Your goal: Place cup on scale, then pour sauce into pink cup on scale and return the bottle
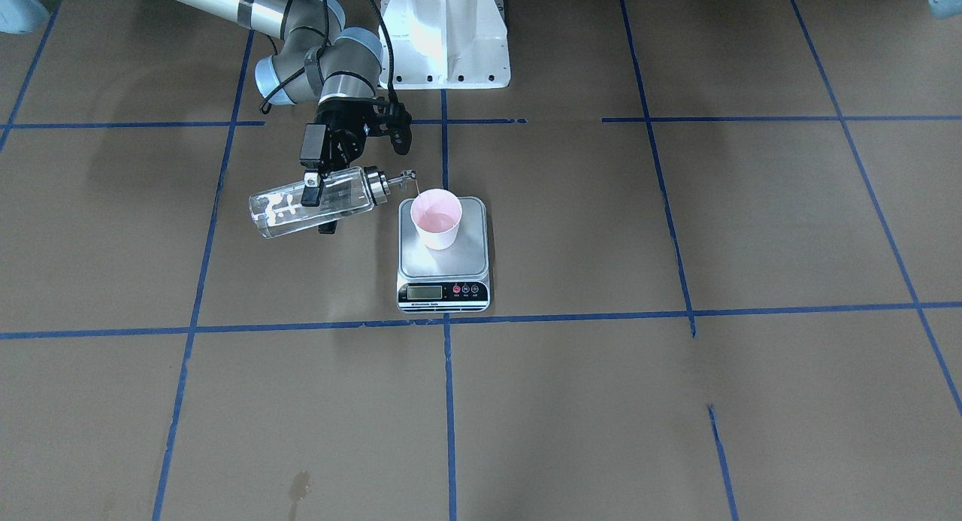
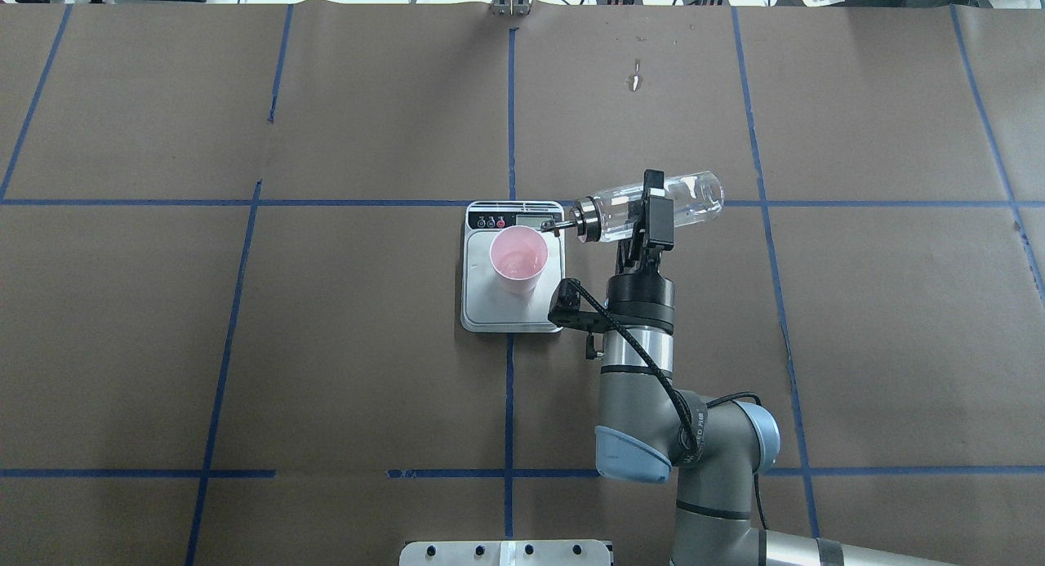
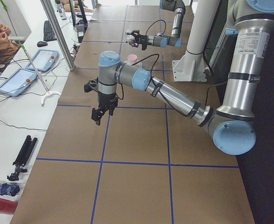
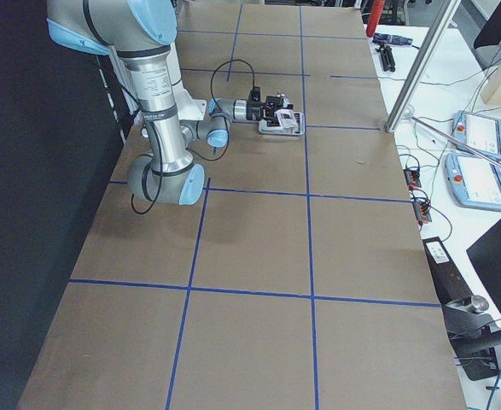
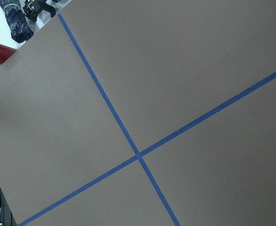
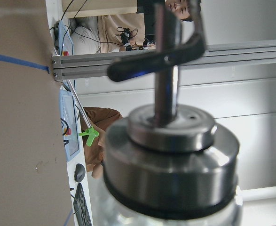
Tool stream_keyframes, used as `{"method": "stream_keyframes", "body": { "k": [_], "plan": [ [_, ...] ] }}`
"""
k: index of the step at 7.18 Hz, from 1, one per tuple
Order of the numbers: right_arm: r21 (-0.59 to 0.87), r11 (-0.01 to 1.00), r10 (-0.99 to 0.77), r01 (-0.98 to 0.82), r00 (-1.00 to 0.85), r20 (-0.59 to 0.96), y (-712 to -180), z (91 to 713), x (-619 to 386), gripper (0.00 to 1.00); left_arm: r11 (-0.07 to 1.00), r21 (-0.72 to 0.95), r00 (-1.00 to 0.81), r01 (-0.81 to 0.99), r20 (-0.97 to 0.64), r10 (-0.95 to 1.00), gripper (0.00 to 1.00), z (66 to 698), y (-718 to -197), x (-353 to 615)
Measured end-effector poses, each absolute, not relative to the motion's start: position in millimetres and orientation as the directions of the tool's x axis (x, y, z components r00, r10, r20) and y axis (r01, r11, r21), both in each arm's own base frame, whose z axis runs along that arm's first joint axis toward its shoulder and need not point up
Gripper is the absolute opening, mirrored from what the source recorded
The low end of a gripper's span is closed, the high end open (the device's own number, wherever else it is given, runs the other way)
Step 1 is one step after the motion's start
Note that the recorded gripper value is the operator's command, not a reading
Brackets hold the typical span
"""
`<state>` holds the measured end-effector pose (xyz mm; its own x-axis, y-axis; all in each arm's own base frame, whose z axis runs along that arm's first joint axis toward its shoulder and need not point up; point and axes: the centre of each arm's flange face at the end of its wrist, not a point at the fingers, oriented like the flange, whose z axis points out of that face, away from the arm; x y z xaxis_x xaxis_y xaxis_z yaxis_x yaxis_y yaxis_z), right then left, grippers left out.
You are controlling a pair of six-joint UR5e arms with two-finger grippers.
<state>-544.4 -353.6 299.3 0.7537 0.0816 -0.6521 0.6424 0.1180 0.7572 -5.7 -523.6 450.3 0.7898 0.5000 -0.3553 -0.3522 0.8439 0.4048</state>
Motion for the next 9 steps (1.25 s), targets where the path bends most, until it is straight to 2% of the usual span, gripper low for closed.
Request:
{"method": "stream_keyframes", "body": {
  "k": [2, 4, 9],
  "plan": [
    [0.780, 0.112, 0.080, 0.615, 0.777, -0.624, -352, 298, -544, 0.00, 0.843, 0.407, 0.789, -0.352, -0.355, 0.501, 1.00, 449, -523, -6],
    [0.845, 0.091, 0.057, 0.527, 0.844, -0.533, -350, 293, -540, 0.00, 0.843, 0.407, 0.789, -0.352, -0.355, 0.501, 1.00, 449, -523, -6],
    [0.983, 0.051, -0.064, 0.177, 0.983, -0.174, -348, 285, -525, 0.00, 0.839, 0.416, 0.789, -0.350, -0.351, 0.504, 1.00, 443, -523, -6]
  ]
}}
